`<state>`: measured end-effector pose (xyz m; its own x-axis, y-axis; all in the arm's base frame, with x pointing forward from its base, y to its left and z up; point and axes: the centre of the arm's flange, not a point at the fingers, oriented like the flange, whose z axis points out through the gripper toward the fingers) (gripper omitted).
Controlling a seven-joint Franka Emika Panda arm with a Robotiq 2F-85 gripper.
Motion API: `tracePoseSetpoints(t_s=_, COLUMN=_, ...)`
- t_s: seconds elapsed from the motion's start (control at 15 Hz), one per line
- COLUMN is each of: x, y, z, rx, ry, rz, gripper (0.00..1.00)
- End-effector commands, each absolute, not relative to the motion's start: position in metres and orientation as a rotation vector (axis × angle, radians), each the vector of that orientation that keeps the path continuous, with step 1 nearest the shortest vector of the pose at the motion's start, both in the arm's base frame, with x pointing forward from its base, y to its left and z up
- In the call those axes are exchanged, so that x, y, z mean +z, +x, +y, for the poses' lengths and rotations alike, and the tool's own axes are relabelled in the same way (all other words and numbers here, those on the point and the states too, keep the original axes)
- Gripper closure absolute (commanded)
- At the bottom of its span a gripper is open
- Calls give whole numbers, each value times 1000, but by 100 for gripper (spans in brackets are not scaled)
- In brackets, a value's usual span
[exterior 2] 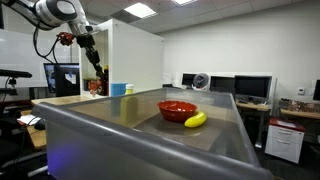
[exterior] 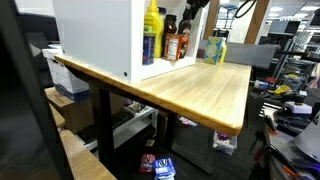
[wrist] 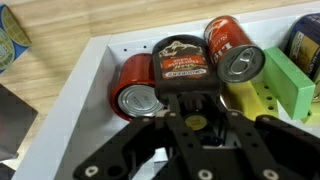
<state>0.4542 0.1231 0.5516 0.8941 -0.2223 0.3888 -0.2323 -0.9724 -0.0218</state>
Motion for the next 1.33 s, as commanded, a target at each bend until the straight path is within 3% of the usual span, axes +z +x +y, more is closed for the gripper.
tracePoseSetpoints(t_s=0.0, x=549, y=483, z=128, rx=624, ry=3046, rz=-293, gripper=86)
tracePoseSetpoints(t_s=0.13, x=549, y=486, z=129, rx=614, ry=3044, rz=-290, gripper=82)
tracePoseSetpoints(t_s=0.27, x=550, y=488, z=130, rx=607, ry=3045, rz=-287, gripper=60)
tracePoseSetpoints(t_s=0.33, x=550, y=490, z=130, rx=606, ry=3047, rz=-285, gripper=45)
tracePoseSetpoints(t_s=0.4, x=550, y=491, z=131, rx=605, ry=3048, rz=-283, gripper=37)
tracePoseSetpoints(t_s=0.87, x=549, y=490, z=137, rx=606, ry=3046, rz=-273, gripper=3)
tracePoseSetpoints(t_s=1.27, x=556, y=461, z=130, rx=516, ry=3041, rz=-267, gripper=0)
